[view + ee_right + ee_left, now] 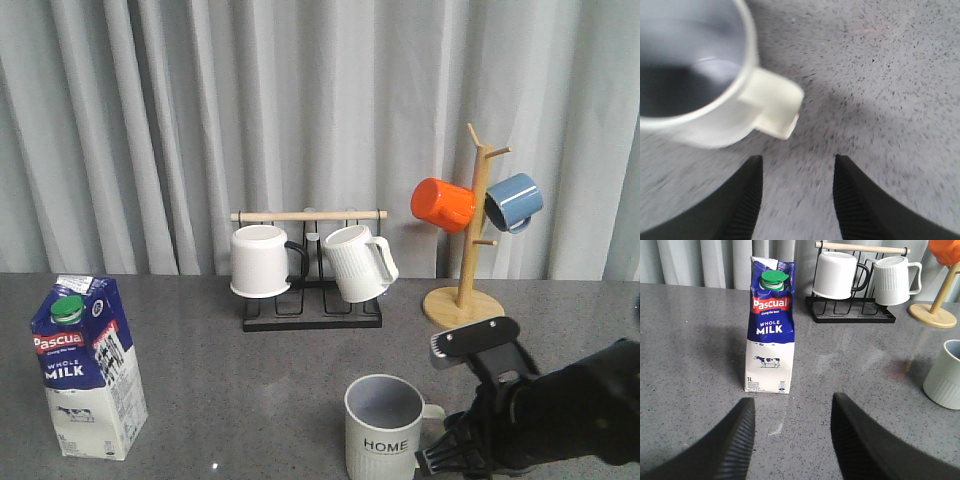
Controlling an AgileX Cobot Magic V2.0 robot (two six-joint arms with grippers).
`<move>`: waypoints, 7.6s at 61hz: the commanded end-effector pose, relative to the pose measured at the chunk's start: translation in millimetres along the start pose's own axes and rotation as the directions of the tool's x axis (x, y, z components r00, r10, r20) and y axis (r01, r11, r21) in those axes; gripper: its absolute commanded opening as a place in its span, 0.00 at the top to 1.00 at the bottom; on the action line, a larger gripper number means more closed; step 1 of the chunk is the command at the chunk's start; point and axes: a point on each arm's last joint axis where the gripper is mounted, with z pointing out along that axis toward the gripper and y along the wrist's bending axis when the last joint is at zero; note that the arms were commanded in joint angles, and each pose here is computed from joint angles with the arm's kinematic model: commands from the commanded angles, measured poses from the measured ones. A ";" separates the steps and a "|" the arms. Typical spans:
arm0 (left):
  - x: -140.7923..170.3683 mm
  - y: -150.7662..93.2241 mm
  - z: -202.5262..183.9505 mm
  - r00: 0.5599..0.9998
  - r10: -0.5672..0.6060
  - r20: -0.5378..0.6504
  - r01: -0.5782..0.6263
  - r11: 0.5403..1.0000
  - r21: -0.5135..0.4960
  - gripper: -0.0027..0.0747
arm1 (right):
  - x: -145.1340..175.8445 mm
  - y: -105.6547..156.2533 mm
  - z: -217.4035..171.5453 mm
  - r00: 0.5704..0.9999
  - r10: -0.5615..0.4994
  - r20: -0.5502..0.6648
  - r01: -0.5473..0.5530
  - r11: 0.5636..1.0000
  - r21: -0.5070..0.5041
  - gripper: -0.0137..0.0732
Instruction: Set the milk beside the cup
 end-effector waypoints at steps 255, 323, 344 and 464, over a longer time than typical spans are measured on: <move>-208.9 -59.9 213.5 0.938 0.083 -0.337 0.004 0.968 0.250 0.83 | 188.8 1.7 -140.1 0.947 -0.104 0.304 0.117 0.993 -0.023 0.85; -138.3 -154.0 287.3 0.745 0.284 -0.604 0.017 0.896 0.443 0.83 | 188.4 2.6 -140.5 0.946 -0.091 0.311 0.107 0.994 -0.036 0.85; -134.4 -154.1 291.5 0.737 0.286 -0.612 0.019 0.897 0.441 0.83 | 188.4 2.6 -140.5 0.946 -0.091 0.311 0.107 0.994 -0.036 0.85; -219.4 -145.9 171.3 0.894 0.246 -0.373 -0.023 0.860 0.510 0.28 | 186.8 2.5 -141.0 0.940 -0.090 0.328 0.106 0.994 -0.033 0.85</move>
